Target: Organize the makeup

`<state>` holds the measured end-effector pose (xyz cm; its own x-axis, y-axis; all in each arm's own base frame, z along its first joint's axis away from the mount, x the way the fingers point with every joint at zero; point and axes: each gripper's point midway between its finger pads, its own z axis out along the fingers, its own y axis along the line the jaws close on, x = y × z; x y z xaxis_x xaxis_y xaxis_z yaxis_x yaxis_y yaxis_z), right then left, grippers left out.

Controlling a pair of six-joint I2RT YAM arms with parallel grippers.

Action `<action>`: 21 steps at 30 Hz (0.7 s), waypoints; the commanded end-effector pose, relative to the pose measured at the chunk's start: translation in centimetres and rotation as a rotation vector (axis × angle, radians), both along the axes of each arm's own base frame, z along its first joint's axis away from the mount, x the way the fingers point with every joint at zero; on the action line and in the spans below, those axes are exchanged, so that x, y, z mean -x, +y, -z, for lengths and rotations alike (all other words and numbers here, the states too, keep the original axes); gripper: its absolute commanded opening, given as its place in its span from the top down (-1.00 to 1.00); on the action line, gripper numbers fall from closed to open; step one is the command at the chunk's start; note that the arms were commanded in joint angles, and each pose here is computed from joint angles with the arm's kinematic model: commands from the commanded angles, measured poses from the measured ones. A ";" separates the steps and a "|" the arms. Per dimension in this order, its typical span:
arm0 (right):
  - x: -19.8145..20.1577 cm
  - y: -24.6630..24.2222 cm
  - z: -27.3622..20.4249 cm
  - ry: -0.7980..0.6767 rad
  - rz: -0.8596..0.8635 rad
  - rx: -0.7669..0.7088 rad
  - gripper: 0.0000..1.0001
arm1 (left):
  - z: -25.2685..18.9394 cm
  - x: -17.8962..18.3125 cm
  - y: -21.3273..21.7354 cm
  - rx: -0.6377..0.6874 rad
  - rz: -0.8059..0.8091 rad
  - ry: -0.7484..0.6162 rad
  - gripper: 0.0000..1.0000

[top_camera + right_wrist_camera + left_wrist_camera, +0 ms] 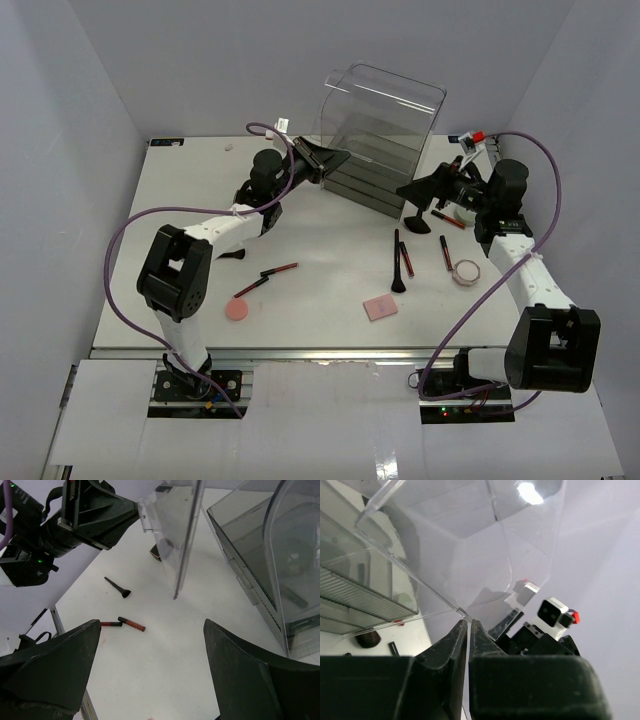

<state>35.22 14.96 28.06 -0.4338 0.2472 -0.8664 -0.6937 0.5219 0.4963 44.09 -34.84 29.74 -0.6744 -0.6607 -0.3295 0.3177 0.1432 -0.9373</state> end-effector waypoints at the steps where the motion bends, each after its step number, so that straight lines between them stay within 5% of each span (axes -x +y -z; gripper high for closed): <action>1: -1.9 0.1 -2.7 -0.082 0.024 -0.020 -0.78 | -6.6 1.7 1.0 0.081 0.004 -0.138 0.96; 15: -2.7 1.0 -5.0 -0.095 -0.045 -0.126 -0.57 | -6.8 1.7 1.0 0.082 0.006 -0.137 0.97; 21: -3.7 1.3 -5.2 -0.079 -0.068 -0.158 -0.29 | -6.5 1.7 0.9 0.086 0.008 -0.126 0.97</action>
<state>38.37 15.73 30.37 -0.4399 0.3418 -0.8304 -0.7052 0.4411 0.5551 43.58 -34.62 31.51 -0.6654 -0.6666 -0.3359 0.3497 0.1191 -0.9293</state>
